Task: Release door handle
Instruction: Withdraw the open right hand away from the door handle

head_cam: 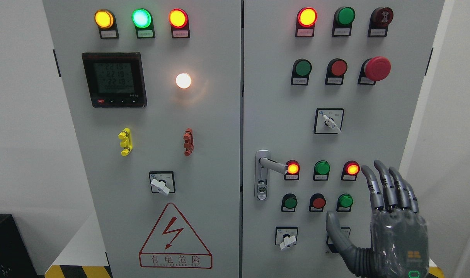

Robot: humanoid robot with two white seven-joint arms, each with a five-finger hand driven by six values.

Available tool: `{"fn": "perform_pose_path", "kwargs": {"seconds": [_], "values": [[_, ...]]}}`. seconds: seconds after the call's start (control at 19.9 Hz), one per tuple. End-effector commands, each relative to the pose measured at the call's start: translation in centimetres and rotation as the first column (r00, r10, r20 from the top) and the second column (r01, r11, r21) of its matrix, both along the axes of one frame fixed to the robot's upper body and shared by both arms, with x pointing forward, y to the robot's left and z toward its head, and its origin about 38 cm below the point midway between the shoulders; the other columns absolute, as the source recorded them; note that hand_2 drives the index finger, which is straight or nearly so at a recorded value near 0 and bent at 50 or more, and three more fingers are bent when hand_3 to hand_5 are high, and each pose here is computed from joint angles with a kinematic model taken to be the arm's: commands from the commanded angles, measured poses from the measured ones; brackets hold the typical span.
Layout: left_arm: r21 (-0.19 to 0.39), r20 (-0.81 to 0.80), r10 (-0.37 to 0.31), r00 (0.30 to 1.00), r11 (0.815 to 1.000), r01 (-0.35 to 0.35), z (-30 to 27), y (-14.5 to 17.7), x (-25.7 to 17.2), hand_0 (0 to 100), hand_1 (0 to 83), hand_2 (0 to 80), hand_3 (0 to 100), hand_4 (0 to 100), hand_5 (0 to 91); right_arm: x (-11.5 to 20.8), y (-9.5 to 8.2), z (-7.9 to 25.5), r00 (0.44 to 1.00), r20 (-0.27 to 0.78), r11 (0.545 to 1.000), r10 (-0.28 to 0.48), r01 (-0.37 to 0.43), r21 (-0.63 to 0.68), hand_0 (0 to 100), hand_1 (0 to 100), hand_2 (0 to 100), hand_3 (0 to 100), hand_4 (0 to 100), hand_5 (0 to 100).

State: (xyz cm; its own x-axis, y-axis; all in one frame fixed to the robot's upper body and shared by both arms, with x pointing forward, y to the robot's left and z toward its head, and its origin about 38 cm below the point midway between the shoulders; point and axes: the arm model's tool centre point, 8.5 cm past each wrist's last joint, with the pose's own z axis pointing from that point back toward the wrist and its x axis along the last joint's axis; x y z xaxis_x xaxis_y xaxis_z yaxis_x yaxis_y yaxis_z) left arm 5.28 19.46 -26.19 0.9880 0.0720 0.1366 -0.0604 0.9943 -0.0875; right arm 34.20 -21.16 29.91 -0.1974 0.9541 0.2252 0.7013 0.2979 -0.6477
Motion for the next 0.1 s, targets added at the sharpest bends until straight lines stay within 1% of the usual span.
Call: {"fn": "perform_pose_path", "kwargs": {"seconds": [0.0, 0.05], "values": [[0.0, 0.018, -0.02, 1.0, 1.0, 0.02, 0.03, -0.04, 0.58, 0, 0.0, 2.3, 9, 1, 0.0, -0.21, 0.15, 0.29, 1.0, 0.011, 1.0, 0.007, -0.007, 0.004, 32, 25, 0, 0, 0, 0], [0.001, 0.017, -0.019, 1.0, 1.0, 0.019, 0.03, -0.03, 0.58, 0, 0.0, 2.2, 9, 1, 0.0, -0.21, 0.2, 0.29, 1.0, 0.011, 1.0, 0.008, -0.008, 0.004, 33, 25, 0, 0, 0, 0]]}}
